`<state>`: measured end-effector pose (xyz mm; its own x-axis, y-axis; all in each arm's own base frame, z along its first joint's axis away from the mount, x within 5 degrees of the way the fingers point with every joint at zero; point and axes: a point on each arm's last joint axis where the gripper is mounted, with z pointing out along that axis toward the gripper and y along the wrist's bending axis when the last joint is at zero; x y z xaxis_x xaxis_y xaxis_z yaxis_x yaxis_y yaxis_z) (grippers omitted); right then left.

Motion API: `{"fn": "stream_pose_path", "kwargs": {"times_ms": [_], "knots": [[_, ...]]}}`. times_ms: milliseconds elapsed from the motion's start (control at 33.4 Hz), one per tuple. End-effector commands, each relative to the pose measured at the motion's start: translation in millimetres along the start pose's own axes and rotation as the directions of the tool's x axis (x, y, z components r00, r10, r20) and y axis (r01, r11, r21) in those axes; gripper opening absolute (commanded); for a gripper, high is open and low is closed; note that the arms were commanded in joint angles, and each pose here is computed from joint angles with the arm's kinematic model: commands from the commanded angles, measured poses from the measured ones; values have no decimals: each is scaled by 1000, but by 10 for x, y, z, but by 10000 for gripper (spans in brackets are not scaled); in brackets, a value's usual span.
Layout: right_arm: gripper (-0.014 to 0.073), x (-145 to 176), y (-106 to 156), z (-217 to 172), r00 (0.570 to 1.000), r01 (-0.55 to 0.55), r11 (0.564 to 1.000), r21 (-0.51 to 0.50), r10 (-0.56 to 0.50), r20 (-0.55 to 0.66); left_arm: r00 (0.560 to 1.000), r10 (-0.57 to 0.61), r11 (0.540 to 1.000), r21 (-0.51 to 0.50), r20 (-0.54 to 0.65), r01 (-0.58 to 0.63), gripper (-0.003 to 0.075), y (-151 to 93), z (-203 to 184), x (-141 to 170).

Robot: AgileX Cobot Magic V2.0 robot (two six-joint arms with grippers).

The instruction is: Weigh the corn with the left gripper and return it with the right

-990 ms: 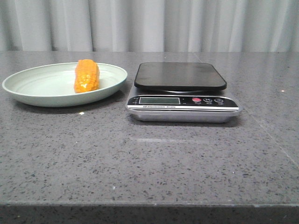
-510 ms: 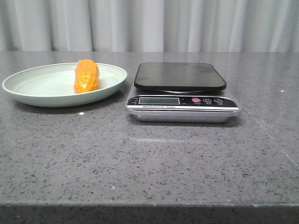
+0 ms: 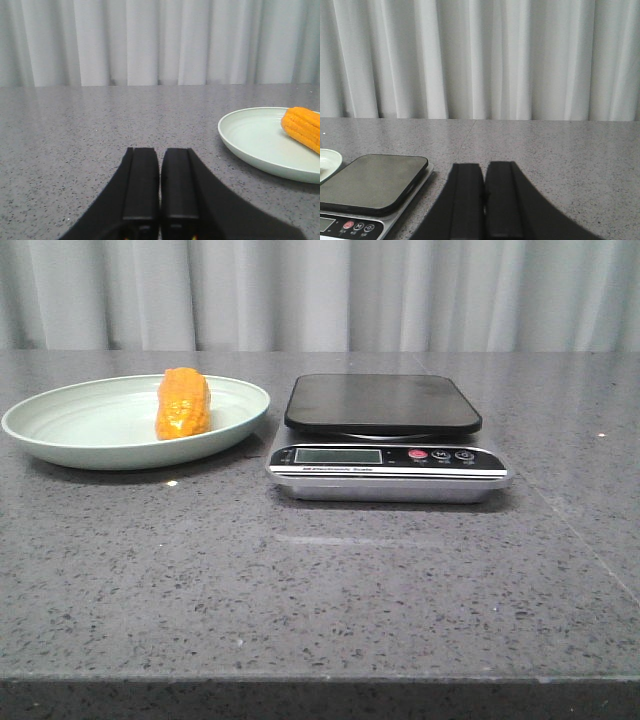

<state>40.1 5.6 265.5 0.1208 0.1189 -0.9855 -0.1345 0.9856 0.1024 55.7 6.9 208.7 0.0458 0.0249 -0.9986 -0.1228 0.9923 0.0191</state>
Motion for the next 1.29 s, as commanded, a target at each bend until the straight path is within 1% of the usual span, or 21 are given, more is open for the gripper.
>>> {"fn": "stream_pose_path", "kwargs": {"times_ms": [0, 900, 1019, 1109, 1259], "knots": [[149, -166, 11, -32, 993, 16, 1000, -4, -15, 116, 996, -4, 1000, 16, 89, 3, 132, -9, -18, -55], [149, -166, 11, -32, 993, 16, 1000, -4, -15, 116, 996, -4, 1000, 14, 89, 2, 132, -8, -18, -55], [149, -159, 8, -32, 993, 35, 999, 2, -35, 116, 996, -4, 1000, 14, 89, 2, 132, -8, -18, -55], [149, -69, -1, -12, 995, 34, 999, 4, -34, 90, 996, -4, 1000, 14, 89, 2, 132, -8, -18, -55], [149, 269, -40, 45, 999, 34, 999, 11, -35, 24, 996, -4, 1000, 14, 89, 2, 132, -8, -18, -55]]}}
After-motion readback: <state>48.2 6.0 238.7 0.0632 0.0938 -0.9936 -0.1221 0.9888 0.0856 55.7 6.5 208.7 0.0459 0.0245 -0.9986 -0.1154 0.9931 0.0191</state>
